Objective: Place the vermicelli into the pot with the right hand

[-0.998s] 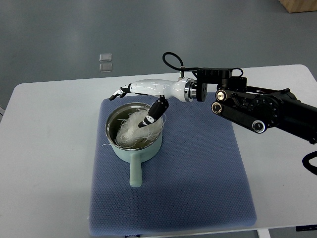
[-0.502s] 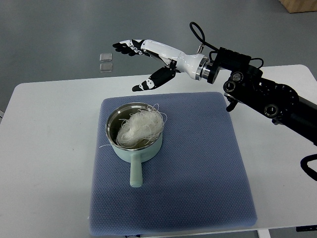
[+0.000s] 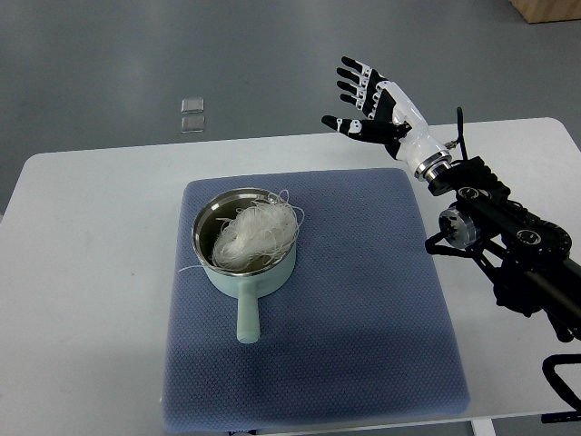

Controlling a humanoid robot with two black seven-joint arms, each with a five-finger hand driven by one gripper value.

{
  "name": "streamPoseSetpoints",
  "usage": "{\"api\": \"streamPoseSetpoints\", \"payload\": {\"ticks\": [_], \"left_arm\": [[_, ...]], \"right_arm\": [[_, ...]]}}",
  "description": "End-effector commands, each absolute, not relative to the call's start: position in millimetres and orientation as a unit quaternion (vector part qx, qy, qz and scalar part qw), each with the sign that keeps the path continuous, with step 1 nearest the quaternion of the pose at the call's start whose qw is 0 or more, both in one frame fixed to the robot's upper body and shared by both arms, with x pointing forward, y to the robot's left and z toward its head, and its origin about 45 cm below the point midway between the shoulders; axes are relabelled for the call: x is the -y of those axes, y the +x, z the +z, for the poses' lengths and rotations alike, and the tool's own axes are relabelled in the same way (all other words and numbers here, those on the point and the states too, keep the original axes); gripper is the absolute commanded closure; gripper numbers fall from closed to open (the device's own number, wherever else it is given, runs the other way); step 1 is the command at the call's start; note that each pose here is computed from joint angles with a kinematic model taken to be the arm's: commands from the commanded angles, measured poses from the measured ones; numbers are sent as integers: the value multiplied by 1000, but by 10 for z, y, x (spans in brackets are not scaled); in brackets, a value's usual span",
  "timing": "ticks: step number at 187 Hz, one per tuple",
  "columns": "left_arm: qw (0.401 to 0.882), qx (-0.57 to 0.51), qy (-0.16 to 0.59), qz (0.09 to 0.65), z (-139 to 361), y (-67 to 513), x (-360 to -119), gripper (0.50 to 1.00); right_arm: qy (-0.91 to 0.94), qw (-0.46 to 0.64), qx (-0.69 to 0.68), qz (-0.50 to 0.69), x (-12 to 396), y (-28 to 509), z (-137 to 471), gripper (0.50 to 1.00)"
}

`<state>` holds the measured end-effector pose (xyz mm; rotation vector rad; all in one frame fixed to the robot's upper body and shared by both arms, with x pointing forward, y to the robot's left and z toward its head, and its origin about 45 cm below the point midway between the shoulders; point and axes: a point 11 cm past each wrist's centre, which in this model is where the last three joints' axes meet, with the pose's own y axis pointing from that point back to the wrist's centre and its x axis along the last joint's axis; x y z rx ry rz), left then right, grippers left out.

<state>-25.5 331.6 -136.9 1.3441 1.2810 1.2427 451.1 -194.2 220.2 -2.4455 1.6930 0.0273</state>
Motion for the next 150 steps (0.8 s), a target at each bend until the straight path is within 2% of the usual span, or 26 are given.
{"api": "streamPoseSetpoints", "payload": {"ticks": [1, 57, 150], "left_arm": [[439, -515, 540, 500, -1369, -251, -3313, 500], [439, -516, 540, 499, -1370, -260, -3312, 500], [438, -516, 541, 500, -1369, -260, -3313, 500]], "right_arm": [[-788, 110, -601, 75, 2034, 4535, 2052, 574], [-707, 191, -646, 216, 2297, 4567, 1850, 574], [-696, 172, -663, 215, 2336, 4520, 1662, 574]]}}
